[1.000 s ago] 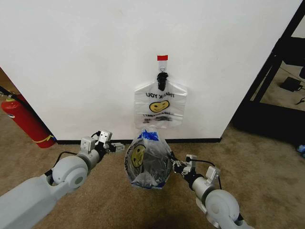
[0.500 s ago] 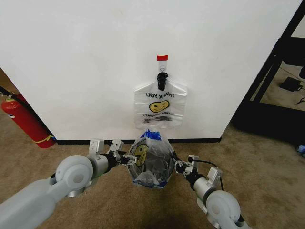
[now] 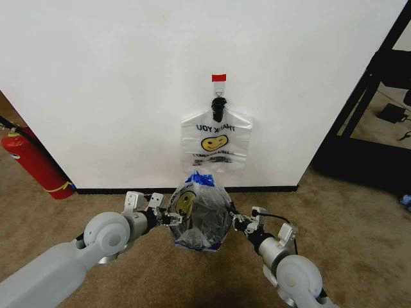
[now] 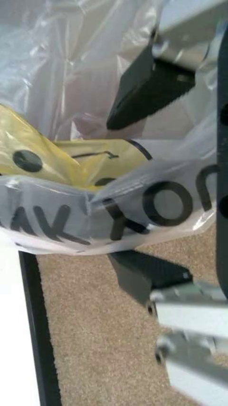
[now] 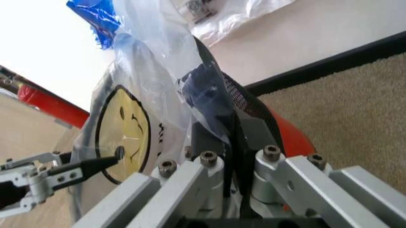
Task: Pick up the garbage bag from the wall and place it over the trash bin.
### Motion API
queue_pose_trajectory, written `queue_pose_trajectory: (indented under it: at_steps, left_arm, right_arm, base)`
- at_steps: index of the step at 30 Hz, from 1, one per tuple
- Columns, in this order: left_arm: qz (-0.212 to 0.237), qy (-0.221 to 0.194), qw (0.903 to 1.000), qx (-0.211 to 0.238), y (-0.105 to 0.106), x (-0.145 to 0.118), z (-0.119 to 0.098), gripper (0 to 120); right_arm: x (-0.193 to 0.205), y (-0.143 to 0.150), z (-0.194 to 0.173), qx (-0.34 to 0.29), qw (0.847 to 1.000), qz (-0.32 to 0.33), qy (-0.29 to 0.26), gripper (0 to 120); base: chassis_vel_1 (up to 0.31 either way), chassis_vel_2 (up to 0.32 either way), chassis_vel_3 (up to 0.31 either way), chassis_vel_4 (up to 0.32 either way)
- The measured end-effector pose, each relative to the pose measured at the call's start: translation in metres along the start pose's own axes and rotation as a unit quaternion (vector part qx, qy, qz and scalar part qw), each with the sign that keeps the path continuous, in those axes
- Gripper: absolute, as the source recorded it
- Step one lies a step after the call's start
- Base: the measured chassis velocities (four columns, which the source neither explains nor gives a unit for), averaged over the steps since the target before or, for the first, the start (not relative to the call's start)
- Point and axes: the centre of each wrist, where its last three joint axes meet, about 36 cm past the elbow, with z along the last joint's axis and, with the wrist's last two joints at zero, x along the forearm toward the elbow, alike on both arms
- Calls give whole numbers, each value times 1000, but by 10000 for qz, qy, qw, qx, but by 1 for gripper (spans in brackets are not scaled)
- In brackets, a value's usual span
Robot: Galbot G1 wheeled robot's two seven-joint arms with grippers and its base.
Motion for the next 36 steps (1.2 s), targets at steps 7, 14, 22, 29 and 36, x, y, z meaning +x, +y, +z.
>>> queue_pose_trajectory:
  at_steps: [7, 14, 22, 29, 36]
  left_arm:
    - [15, 16, 9998, 204, -2, -2, -3, 47]
    - [30, 44, 9997, 249, -2, -1, -3, 29]
    - [8, 112, 9997, 221, -5, -1, -3, 10]
    - [-78, 55, 9999, 108, -10, 4, -11, 9]
    - [-368, -66, 9991, -183, -11, 9, -16, 7]
  right_arm:
    - [-1, 1, 0, -20, 10000, -2, -16, 0]
    - [1, 1, 3, -36, 10000, 23, -23, 0]
    - [3, 4, 2, -39, 10000, -13, -75, 0]
    - [3, 8, 3, 153, 9998, 4, -95, 0]
    - [2, 15, 11, 432, 9990, -14, -62, 17]
  base:
    - [0, 0, 0, 0]
    - [0, 0, 0, 0]
    - [0, 0, 0, 0]
    - [0, 0, 0, 0]
    - [0, 0, 0, 0]
